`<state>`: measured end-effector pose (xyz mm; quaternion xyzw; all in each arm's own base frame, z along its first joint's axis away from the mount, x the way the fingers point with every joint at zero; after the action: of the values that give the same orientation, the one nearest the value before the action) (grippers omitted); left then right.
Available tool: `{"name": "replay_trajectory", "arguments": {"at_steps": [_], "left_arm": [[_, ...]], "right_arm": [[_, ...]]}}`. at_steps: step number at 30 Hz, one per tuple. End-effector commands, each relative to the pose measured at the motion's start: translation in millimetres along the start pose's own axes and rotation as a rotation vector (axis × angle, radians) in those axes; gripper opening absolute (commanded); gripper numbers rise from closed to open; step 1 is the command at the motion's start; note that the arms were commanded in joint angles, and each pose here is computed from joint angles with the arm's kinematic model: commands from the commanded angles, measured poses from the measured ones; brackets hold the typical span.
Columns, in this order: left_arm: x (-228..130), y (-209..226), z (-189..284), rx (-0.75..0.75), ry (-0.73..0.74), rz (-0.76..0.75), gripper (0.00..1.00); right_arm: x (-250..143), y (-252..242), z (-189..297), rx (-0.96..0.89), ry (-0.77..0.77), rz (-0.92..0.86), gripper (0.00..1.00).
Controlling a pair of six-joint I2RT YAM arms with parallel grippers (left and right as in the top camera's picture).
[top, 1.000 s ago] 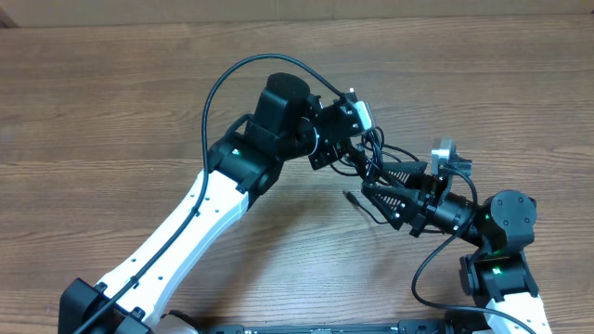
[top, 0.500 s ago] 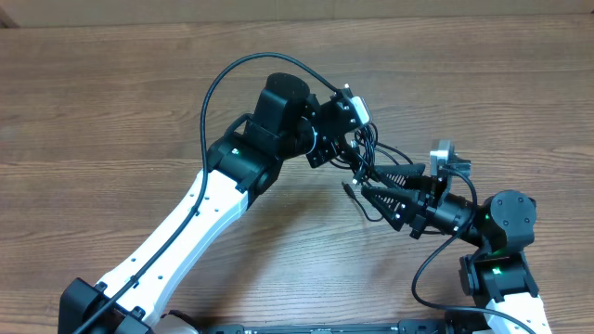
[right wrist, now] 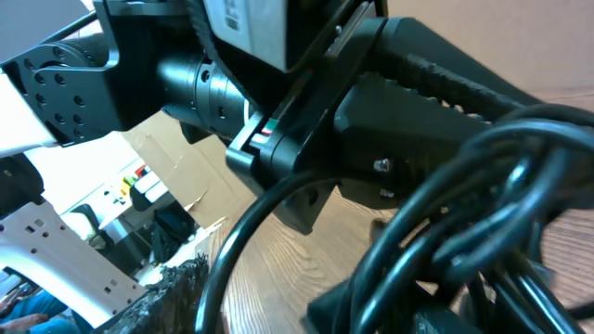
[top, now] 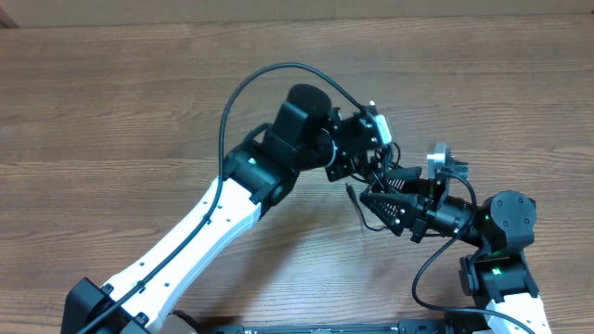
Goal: Untangle cables
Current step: 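Close the right gripper on a cable strand under the left gripper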
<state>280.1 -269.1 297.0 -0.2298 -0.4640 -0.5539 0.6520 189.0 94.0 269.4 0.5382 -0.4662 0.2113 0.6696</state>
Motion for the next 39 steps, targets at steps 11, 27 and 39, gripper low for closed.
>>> {"name": "replay_trajectory", "arguments": {"at_steps": [11,27,39], "left_arm": [[11,-12,0,-0.075,-0.035,-0.007,0.04],[-9,-13,4,-0.089,0.085,0.057,0.04],[-17,-4,5,0.009,0.158,0.022,0.04]], "right_arm": [[6,-10,1,-0.138,-0.059,-0.039,0.57],[14,-47,17,-0.599,-0.244,-0.019,0.57],[28,-44,19,-0.615,-0.335,0.033,0.58]]}}
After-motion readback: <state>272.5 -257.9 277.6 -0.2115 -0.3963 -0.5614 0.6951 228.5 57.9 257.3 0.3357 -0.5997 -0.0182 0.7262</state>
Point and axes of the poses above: each gripper's point midway between its finger pads, its own z axis back along the fingers, its own y axis along the line the jaws close on, x = y × z, the point moved 9 cm from there along z, back along the fingers
